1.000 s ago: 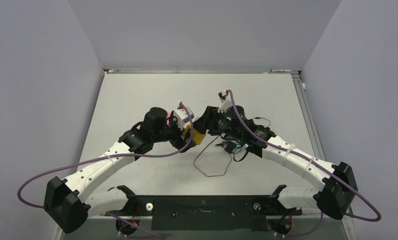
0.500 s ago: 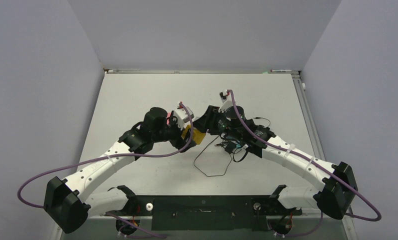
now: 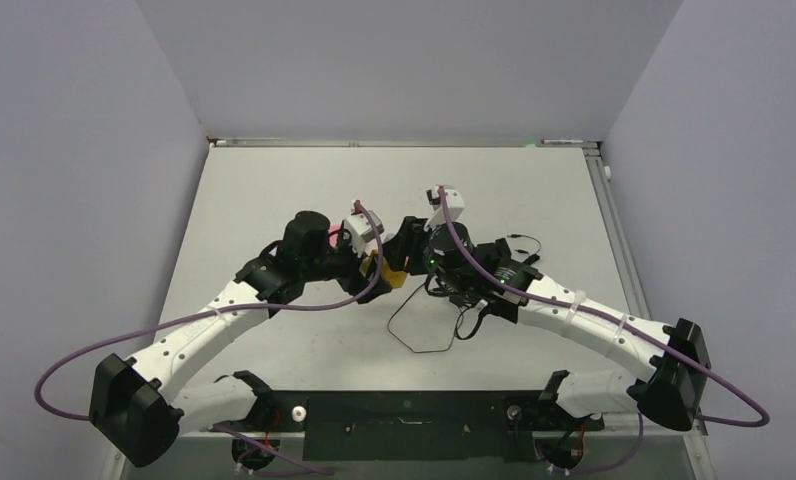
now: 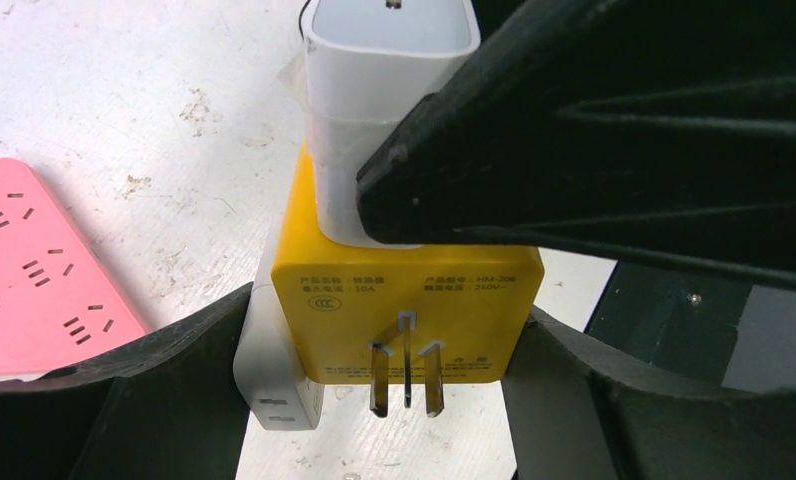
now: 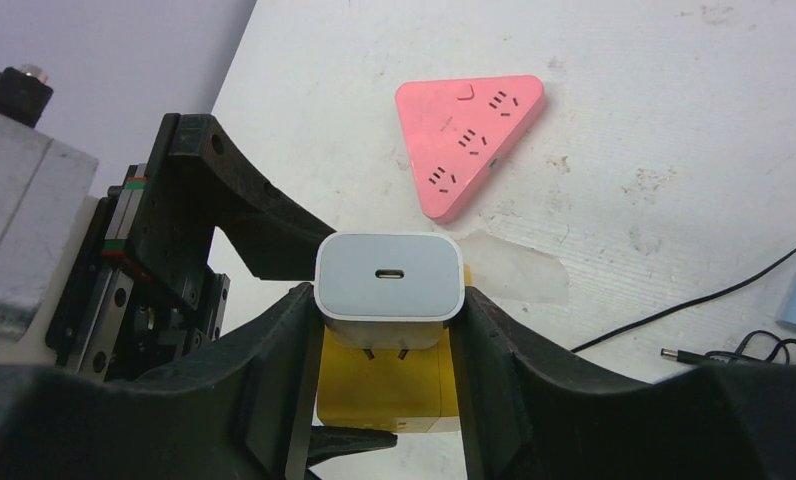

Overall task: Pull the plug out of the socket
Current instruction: Remove the plug from the socket.

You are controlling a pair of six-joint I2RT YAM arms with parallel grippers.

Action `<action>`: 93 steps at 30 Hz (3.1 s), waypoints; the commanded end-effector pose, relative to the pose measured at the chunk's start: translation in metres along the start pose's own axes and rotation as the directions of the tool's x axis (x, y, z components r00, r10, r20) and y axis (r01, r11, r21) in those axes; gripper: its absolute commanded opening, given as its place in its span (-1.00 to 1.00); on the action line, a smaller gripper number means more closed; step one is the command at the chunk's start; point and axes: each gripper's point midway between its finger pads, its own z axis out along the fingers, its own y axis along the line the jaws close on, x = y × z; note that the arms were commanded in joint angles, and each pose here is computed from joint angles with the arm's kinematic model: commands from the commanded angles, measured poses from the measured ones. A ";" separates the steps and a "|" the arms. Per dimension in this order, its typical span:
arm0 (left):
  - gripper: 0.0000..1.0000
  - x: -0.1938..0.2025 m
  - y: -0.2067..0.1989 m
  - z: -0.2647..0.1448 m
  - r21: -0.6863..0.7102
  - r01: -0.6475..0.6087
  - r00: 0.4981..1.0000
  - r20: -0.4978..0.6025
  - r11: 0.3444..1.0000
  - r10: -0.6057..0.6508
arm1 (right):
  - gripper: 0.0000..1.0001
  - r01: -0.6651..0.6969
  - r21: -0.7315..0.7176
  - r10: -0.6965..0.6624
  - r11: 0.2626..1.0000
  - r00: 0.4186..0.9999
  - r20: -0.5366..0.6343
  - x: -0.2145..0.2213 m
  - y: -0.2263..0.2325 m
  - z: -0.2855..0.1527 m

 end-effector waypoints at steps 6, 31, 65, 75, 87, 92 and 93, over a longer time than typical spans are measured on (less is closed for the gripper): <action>-1.00 -0.047 0.010 -0.013 -0.003 0.012 0.985 0.174 1.000 -0.011 | -0.89 0.060 0.015 -0.061 0.998 0.995 0.082 -0.020 0.029 -0.009; -1.00 -0.032 0.006 -0.013 -0.116 -0.148 0.981 0.110 0.982 0.161 | -0.89 -0.119 -0.161 0.108 0.980 0.991 -0.075 -0.029 0.007 0.003; -1.00 -0.043 0.011 -0.020 -0.064 -0.074 0.982 0.172 0.995 0.084 | -0.89 0.165 0.153 -0.167 0.974 0.986 -0.004 -0.012 0.010 0.001; -1.00 -0.046 0.015 -0.023 -0.059 -0.043 0.980 0.192 0.997 0.054 | -0.89 0.209 0.177 -0.214 0.962 0.977 0.006 -0.012 0.021 -0.004; -1.00 -0.036 0.015 -0.019 -0.112 -0.110 0.982 0.140 0.988 0.125 | -0.89 0.016 -0.031 -0.018 0.999 0.999 -0.045 -0.025 0.010 0.004; -1.00 -0.034 0.014 -0.017 -0.113 -0.120 0.983 0.127 0.986 0.135 | -0.89 -0.037 -0.078 0.029 0.996 0.995 -0.091 -0.018 0.002 0.007; -1.00 -0.034 0.014 -0.017 -0.113 -0.122 0.983 0.124 0.986 0.136 | -0.89 -0.054 -0.091 0.045 0.994 0.994 -0.099 -0.017 0.001 0.008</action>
